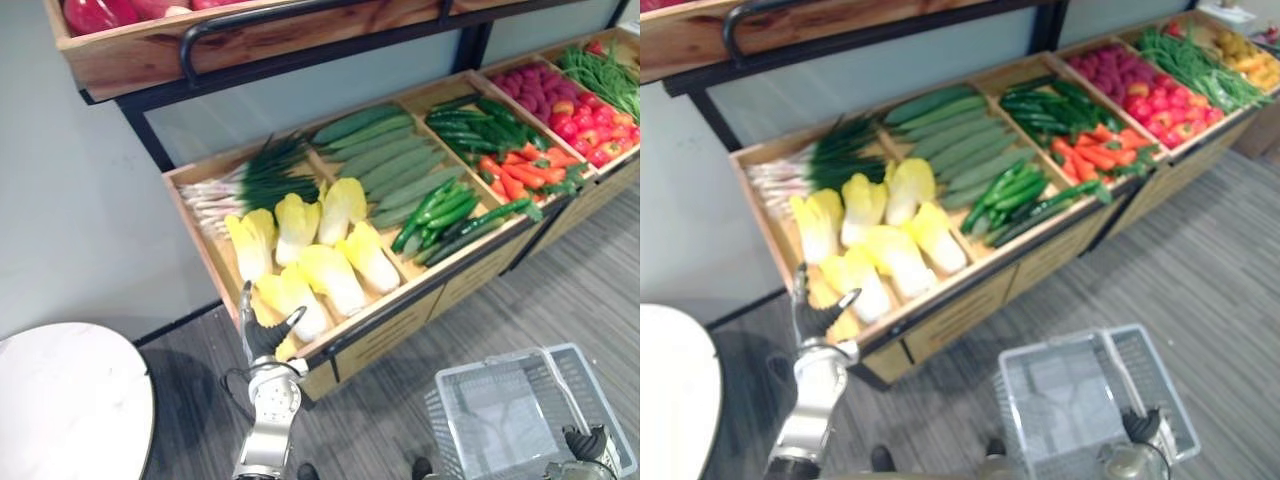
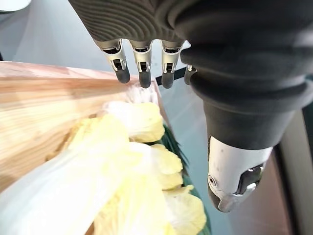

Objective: Pick vegetable in the basket

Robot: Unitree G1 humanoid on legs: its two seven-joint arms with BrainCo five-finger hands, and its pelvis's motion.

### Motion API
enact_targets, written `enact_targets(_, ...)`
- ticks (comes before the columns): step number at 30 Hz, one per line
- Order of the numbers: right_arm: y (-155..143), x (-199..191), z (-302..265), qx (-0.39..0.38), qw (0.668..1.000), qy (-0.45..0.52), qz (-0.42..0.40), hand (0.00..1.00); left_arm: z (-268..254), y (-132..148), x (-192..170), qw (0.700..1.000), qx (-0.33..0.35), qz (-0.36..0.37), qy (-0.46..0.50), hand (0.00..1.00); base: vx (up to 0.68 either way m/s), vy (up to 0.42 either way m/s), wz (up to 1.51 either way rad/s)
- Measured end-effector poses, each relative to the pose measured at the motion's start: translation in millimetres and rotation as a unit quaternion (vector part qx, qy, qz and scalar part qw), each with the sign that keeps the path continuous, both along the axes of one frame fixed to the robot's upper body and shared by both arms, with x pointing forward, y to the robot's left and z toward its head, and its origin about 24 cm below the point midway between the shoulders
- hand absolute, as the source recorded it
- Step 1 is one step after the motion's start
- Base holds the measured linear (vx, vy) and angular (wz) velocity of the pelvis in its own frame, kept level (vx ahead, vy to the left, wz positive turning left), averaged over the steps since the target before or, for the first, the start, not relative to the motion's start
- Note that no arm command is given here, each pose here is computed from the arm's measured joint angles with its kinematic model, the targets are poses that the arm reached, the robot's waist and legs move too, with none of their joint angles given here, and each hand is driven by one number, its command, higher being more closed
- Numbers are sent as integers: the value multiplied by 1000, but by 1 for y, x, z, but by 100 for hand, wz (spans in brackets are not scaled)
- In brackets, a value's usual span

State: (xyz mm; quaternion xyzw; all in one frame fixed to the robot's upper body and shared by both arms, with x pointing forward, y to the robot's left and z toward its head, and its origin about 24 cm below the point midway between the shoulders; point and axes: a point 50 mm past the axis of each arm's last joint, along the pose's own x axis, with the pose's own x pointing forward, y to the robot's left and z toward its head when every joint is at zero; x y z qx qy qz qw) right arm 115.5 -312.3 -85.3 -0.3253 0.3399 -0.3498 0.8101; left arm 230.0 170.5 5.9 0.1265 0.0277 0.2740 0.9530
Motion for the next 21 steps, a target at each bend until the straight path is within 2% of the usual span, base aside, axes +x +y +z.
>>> enact_targets(21, 3, -1, 2, -20, 1000, 6, 8, 100, -32, 10, 3, 994, 5, 53, 93, 0, 3, 1, -1)
